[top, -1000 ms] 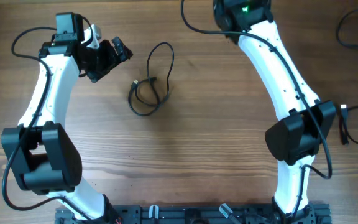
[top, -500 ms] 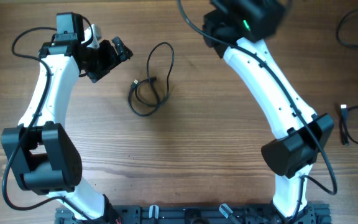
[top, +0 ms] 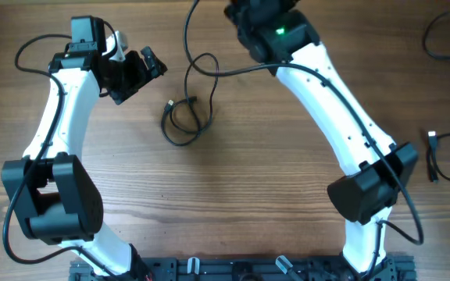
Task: Untangle cables
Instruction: 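Lower the right gripper onto the last cable at center and grasp it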
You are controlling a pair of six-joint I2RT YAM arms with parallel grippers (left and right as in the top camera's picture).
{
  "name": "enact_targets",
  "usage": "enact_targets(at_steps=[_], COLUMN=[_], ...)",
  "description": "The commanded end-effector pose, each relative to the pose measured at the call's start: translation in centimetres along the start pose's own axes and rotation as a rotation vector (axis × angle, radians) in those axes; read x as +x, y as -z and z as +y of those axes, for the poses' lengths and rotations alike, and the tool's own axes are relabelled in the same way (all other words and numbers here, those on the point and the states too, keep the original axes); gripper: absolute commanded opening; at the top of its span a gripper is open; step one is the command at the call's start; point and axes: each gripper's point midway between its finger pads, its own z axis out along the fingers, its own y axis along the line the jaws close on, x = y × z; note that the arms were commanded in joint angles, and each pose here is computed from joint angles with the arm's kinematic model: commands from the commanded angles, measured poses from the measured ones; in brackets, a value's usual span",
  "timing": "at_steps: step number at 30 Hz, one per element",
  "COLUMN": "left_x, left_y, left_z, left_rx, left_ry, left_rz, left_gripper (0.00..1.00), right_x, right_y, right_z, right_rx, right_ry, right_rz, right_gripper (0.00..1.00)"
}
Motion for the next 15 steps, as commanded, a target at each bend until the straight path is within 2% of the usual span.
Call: enact_targets(at_steps=[1,5,8,11,12,13,15], left_x=[-0.1,0.0,0.0,-0.3,-0.6,-0.8,-1.0], left_y=[0.3,0.3,0.3,0.4,0.5,0.6,0.8], left_z=[0.3,0.3,0.3,0.6,1.1,1.4,1.8], left_rx=[-0.031,-0.034,-0.034,-0.042,-0.060,-0.070,-0.072], left_ry=[-0.023,-0.022,-0.022,-0.017,-0.015,-0.010,-0.002], left_rz=[-0.012,-0.010,-0.010,-0.017,-0.031,-0.040,-0.044], left_gripper=[1.00,1.00,1.00,1.00,1.00,1.00,1.00], right_x=[-0.8,2.0,5.0,7.9,8.4,9.2,10.3], right_y=[2.8,3.9,2.5,0.3,0.0,-0.5,-0.7], right_z=[2.7,2.5,4.3,8.9,11.2,13.2,16.3], right_rx=[-0.505,-0.910,-0.969,-1.045,-1.130,-1.150,-1.176], right_ry=[-0.342,-0.536,-0.566,-0.640,-0.649,-0.651,-0.635], right_rz=[-0.056,0.030,0.153,0.298,0.303,0.328,0.354], right_gripper=[1.00,1.00,0.99,0.93,0.89,0.84,0.79])
